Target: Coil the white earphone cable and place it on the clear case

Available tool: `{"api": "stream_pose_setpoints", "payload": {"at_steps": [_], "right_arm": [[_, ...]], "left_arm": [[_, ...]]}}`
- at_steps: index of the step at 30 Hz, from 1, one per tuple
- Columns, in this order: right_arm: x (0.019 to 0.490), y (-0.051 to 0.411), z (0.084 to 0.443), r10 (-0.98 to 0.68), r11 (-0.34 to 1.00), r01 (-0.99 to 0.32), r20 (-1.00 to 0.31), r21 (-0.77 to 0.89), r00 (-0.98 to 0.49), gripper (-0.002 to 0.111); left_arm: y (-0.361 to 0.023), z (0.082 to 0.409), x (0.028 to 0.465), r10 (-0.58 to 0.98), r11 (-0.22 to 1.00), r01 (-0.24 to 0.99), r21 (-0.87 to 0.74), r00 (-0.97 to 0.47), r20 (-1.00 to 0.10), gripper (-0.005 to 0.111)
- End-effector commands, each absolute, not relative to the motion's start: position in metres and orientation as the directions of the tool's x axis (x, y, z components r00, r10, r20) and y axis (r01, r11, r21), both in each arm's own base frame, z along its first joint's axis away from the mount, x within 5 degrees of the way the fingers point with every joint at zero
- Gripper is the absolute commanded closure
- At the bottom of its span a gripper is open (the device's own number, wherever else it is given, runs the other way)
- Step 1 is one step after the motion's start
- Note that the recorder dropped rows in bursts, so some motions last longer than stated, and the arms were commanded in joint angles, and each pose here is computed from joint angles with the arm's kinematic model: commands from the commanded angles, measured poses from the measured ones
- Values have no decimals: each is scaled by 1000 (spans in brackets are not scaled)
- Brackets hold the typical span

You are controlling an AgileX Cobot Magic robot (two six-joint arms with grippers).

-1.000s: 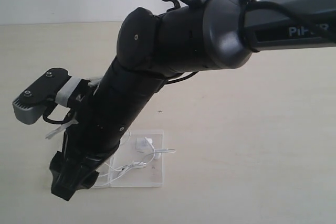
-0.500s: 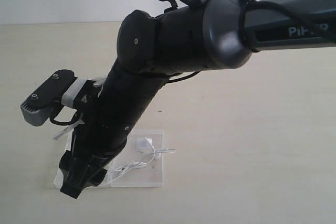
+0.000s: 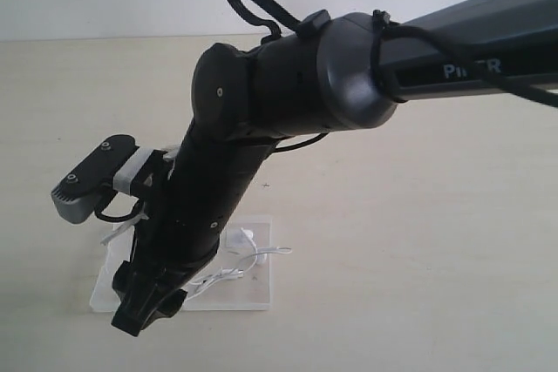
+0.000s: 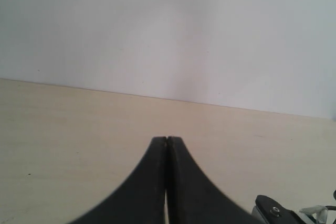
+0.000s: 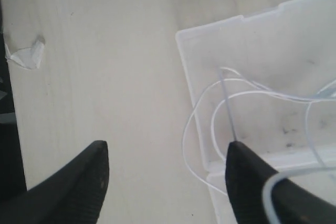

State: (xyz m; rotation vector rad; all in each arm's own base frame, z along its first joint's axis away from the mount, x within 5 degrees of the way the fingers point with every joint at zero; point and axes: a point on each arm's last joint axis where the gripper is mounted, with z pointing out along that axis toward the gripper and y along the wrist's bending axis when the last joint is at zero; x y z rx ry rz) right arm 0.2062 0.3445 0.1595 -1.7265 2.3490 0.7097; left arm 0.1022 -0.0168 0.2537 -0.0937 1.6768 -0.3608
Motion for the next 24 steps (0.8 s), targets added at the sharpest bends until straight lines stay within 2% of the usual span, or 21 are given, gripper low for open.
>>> {"api": "stream_pose_setpoints", "payload": {"at_steps": [1, 15, 17, 21, 24], "right_arm": [[208, 345, 162, -857, 237, -932, -392, 275, -334, 47], [213, 351, 165, -801, 299, -917, -452, 265, -391, 47], [211, 349, 170, -797, 321, -903, -433, 287, -421, 47], [201, 338, 193, -837, 263, -918, -402, 296, -370, 47], [201, 334, 206, -844, 245, -936, -420, 251, -333, 37]], "left_arm": [[-17, 252, 101, -267, 945, 152, -288, -147, -953, 107], [-17, 252, 101, -267, 945, 152, -288, -147, -953, 107], [-17, 252, 101, -267, 945, 152, -288, -147, -953, 107], [-20, 252, 101, -264, 942, 173, -288, -152, -953, 107], [-20, 252, 101, -263, 941, 178, -289, -152, -953, 107]]}}
